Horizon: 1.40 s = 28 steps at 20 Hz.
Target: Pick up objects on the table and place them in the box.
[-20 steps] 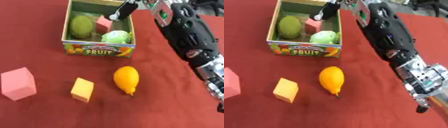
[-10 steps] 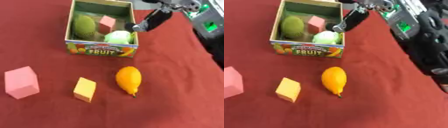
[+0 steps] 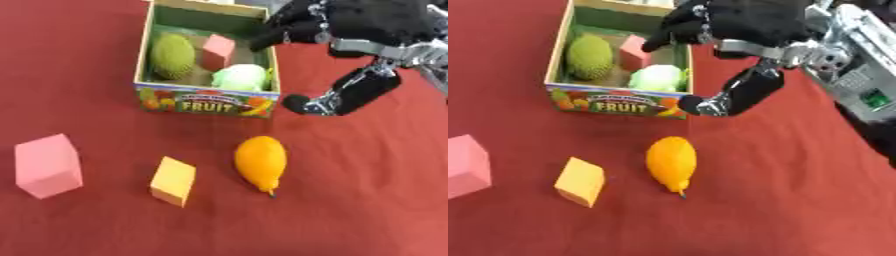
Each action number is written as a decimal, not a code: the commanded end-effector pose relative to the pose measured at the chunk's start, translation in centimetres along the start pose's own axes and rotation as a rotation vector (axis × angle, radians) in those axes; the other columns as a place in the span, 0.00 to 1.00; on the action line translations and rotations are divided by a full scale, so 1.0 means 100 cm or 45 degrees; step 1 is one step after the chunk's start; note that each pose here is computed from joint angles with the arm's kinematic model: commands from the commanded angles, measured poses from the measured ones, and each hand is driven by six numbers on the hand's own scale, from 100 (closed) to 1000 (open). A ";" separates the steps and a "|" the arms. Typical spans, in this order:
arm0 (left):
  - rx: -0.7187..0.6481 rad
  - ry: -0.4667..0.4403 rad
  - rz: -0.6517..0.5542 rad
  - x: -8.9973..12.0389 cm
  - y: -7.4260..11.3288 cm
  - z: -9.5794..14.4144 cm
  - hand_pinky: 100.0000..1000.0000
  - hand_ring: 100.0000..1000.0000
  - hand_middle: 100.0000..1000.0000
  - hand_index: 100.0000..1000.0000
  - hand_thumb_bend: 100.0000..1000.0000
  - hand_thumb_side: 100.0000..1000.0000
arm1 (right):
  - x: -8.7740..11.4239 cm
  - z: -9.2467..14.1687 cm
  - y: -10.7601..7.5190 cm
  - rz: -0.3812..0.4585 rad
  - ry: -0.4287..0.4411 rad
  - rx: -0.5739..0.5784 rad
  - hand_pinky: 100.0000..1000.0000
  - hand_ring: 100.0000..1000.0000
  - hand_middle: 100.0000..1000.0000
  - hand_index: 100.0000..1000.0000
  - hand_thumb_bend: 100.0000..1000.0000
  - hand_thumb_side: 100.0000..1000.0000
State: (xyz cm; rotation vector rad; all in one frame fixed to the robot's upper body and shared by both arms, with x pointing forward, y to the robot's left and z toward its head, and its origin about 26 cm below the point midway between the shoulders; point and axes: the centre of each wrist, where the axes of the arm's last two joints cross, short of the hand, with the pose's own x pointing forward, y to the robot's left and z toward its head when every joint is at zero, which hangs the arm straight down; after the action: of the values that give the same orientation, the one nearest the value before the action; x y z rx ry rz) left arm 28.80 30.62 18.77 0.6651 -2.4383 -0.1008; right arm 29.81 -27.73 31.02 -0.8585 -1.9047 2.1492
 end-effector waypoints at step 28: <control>-0.012 0.002 0.034 0.004 -0.003 -0.001 0.73 0.77 0.71 0.97 0.24 0.73 | 0.031 -0.026 0.046 -0.114 -0.050 0.525 0.88 0.86 0.80 0.92 0.20 0.38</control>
State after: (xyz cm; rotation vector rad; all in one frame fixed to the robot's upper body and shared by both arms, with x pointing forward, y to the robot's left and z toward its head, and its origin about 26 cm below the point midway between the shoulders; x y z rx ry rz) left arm 28.83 30.20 18.45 0.6288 -2.4232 -0.0908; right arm 29.95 -24.96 24.82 -0.5948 -1.4247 2.3724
